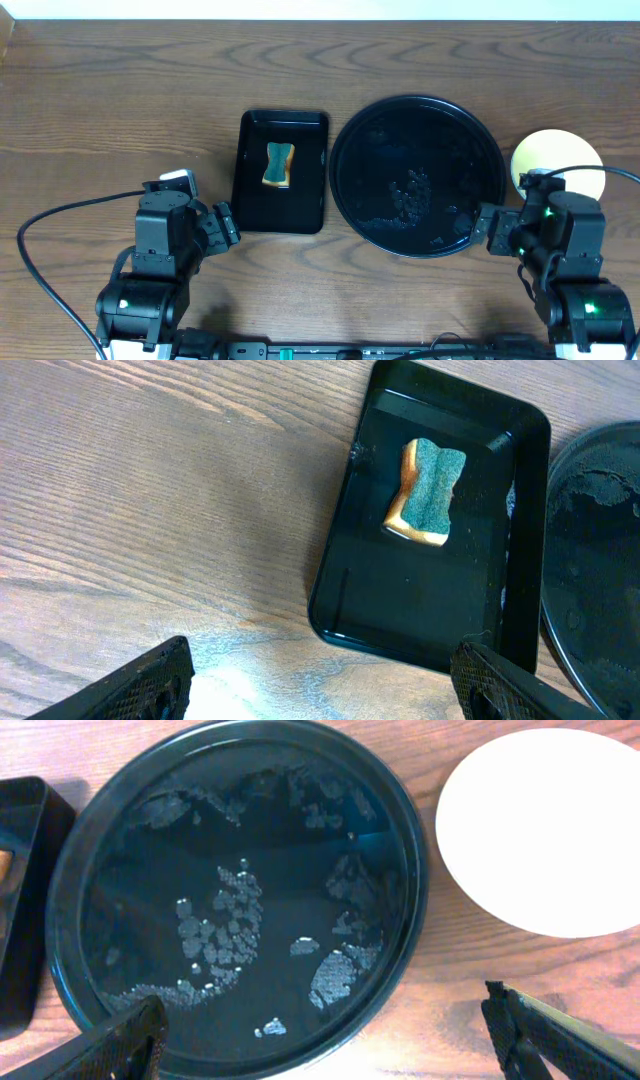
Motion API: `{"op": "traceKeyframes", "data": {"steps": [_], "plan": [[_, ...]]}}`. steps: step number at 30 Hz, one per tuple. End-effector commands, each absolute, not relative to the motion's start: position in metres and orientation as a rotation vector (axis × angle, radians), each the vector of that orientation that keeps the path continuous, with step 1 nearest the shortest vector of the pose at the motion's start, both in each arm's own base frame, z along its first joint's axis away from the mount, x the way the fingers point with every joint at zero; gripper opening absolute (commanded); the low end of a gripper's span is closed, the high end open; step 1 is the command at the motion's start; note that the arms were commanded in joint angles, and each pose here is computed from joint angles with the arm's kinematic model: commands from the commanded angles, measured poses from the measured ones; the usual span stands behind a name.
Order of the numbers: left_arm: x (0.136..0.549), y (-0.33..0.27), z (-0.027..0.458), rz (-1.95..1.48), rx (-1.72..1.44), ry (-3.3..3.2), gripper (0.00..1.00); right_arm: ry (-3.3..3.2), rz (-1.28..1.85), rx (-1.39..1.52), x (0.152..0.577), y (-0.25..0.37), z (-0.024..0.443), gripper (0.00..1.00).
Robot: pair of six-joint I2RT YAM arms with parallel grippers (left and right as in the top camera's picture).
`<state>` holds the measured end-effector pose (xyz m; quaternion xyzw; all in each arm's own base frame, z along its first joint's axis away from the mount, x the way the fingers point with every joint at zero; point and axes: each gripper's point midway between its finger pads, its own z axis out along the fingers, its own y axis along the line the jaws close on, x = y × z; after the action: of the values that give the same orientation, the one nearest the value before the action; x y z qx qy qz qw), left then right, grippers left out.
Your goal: Clean dirty plates on tray and stack at the side
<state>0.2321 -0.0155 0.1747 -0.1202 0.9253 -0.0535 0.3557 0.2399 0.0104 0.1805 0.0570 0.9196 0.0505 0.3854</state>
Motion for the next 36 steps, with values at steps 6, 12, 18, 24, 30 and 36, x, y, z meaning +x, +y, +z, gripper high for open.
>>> {"op": "traceKeyframes", "data": {"steps": [6,12,18,24,30,36], "plan": [[0.231,-0.013,0.171,-0.113,-0.298,2.397,0.84,2.029,0.15,0.088,0.234,0.015,0.222,0.99],[0.231,-0.013,0.171,-0.113,-0.298,2.397,0.84,1.736,0.212,0.038,0.227,0.026,0.238,0.99],[0.231,-0.013,0.171,-0.113,-0.298,2.397,0.84,1.49,0.216,0.036,0.231,0.024,0.241,0.99],[0.231,-0.013,0.171,-0.113,-0.298,2.397,0.84,1.398,0.201,0.022,0.242,0.024,0.217,0.99],[0.231,-0.013,0.171,-0.113,-0.298,2.397,0.84,1.631,0.161,-0.047,0.245,0.029,0.16,0.99],[0.231,-0.013,0.171,-0.113,-0.298,2.397,0.84,1.654,0.166,-0.052,0.245,0.03,0.155,0.99]]}}
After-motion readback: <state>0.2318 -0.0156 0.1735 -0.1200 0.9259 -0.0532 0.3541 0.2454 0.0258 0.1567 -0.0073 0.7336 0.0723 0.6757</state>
